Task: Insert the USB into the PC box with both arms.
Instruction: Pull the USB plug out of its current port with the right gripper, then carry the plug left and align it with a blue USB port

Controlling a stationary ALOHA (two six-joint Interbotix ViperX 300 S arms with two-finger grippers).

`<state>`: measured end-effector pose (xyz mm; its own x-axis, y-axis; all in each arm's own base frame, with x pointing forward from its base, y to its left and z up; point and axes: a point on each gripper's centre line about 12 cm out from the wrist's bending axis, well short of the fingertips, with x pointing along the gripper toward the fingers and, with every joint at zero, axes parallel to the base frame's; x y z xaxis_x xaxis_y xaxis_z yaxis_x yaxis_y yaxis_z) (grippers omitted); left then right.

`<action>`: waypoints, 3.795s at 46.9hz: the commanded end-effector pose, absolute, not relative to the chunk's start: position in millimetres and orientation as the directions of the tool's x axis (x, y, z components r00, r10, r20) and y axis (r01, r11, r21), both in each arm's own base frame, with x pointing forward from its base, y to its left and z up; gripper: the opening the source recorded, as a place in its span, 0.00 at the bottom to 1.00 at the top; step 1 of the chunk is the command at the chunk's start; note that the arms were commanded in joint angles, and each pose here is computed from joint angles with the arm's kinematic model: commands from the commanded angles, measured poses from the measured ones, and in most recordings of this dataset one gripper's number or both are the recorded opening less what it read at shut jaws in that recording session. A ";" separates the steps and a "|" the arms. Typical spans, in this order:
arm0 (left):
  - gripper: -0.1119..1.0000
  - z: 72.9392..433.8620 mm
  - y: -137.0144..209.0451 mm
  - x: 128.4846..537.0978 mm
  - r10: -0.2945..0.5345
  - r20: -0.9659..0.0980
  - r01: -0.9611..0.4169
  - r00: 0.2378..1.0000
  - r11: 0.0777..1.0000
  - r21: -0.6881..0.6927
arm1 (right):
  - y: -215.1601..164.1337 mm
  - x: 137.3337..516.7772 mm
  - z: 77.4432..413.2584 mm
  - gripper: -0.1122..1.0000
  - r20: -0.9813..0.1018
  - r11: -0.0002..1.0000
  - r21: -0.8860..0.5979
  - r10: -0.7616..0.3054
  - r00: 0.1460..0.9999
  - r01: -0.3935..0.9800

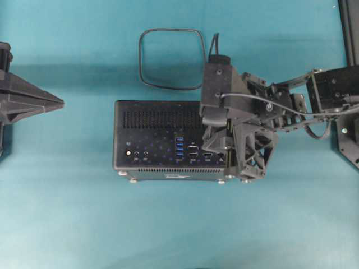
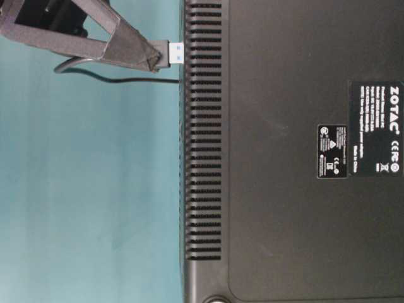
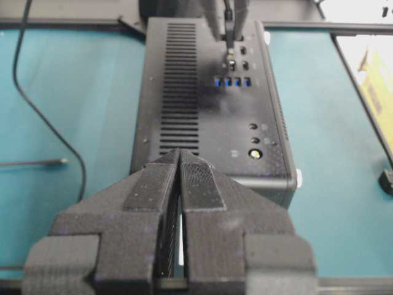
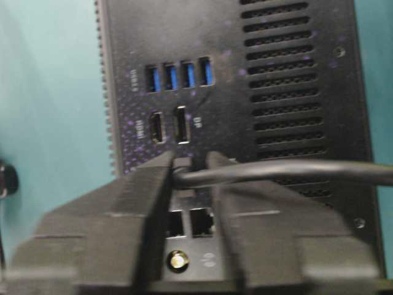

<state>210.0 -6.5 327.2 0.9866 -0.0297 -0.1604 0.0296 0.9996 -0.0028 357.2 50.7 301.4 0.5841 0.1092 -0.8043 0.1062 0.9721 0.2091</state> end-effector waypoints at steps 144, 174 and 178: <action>0.10 339.5 -6.4 207.4 -0.030 -0.112 0.030 0.993 1.000 -0.004 | 57.7 395.0 298.0 0.20 -0.818 0.992 0.109 0.051 0.572 0.067; 0.10 338.8 -6.4 207.4 -0.030 -0.113 0.030 0.993 1.000 -0.004 | 42.5 396.5 292.5 0.20 -0.825 0.992 0.078 0.011 0.565 0.095; 0.10 339.1 -6.4 207.1 -0.030 -0.112 0.030 0.993 1.000 -0.003 | 47.7 396.3 292.4 0.20 -0.822 0.993 0.083 0.021 0.568 0.084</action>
<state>206.1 -6.4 332.3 0.9907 -0.0301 -0.1330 0.0294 0.9995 -0.0075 397.6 44.9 293.1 0.5722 0.0183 -0.8199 0.0936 0.9918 0.0875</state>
